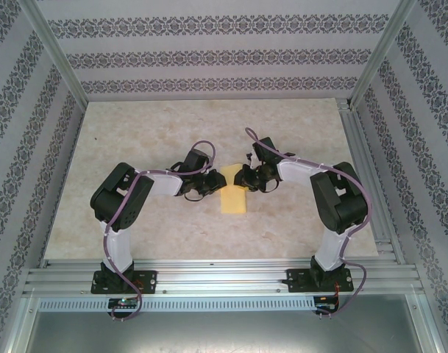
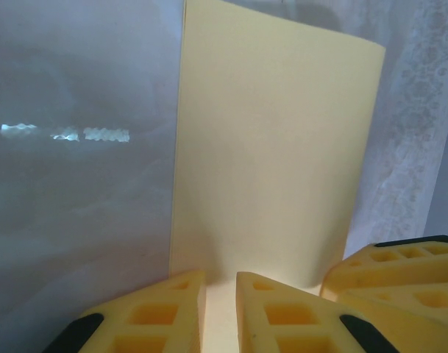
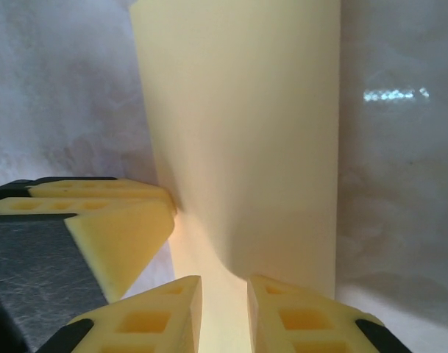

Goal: Fold a paper plane with a square sheet of paper (pick it up from the middle)
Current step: Fold the square sheet of paper in half at the center of the table.

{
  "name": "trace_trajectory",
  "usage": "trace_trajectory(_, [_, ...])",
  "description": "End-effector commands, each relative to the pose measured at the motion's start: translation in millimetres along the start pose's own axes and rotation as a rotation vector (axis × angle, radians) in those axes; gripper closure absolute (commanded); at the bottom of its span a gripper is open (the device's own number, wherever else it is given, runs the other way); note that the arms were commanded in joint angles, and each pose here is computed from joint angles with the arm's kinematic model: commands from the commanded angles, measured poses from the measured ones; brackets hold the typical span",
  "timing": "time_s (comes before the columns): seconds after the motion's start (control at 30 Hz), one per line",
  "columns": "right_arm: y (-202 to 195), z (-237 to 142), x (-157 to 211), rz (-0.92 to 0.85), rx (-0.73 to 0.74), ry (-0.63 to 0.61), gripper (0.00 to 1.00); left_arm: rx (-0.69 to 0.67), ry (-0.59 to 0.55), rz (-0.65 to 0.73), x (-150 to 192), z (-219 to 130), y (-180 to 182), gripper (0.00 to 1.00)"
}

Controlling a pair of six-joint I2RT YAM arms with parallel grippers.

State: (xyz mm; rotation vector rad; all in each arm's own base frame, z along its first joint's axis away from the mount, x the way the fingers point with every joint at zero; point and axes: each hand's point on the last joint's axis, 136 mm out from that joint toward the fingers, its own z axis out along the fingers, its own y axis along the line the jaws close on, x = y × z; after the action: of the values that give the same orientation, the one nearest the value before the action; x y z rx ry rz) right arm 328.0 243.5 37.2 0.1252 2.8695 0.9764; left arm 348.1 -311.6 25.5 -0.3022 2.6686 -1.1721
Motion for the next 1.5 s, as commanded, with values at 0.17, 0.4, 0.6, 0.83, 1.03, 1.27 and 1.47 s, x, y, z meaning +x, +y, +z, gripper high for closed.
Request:
trace_trajectory(0.17, [-31.4, 9.8, 5.2, 0.02, 0.074, 0.01, 0.74, -0.045, 0.029, 0.017, 8.7, 10.6, 10.9, 0.8])
trace_trajectory(0.4, [-49.3, 18.1, 12.8, 0.05, 0.108, 0.027, 0.73, -0.053, 0.035, 0.011, 10.3, 11.7, 14.0, 0.8])
trace_trajectory(0.6, [-24.9, 3.8, 3.7, 0.02, 0.044, -0.004, 0.7, -0.048, 0.033, 0.014, 9.9, 11.0, 12.3, 0.8])
trace_trajectory(0.83, [4.4, -37.2, -13.2, -0.016, -0.014, -0.111, 0.65, -0.013, 0.011, 0.042, 3.1, 3.3, -4.9, 0.79])
trace_trajectory(1.03, [-29.3, -45.4, -16.8, 0.038, 0.098, -0.148, 0.55, 0.033, -0.011, 0.073, -2.5, -7.2, -25.2, 0.76])
trace_trajectory(1.27, [-20.6, -33.8, -11.0, 0.027, 0.05, -0.117, 0.54, 0.032, -0.002, 0.089, -3.9, -5.0, -27.4, 0.76])
trace_trajectory(1.47, [-28.0, -23.6, -7.9, 0.046, 0.068, -0.089, 0.51, 0.036, 0.006, 0.097, -4.1, -3.2, -29.0, 0.75])
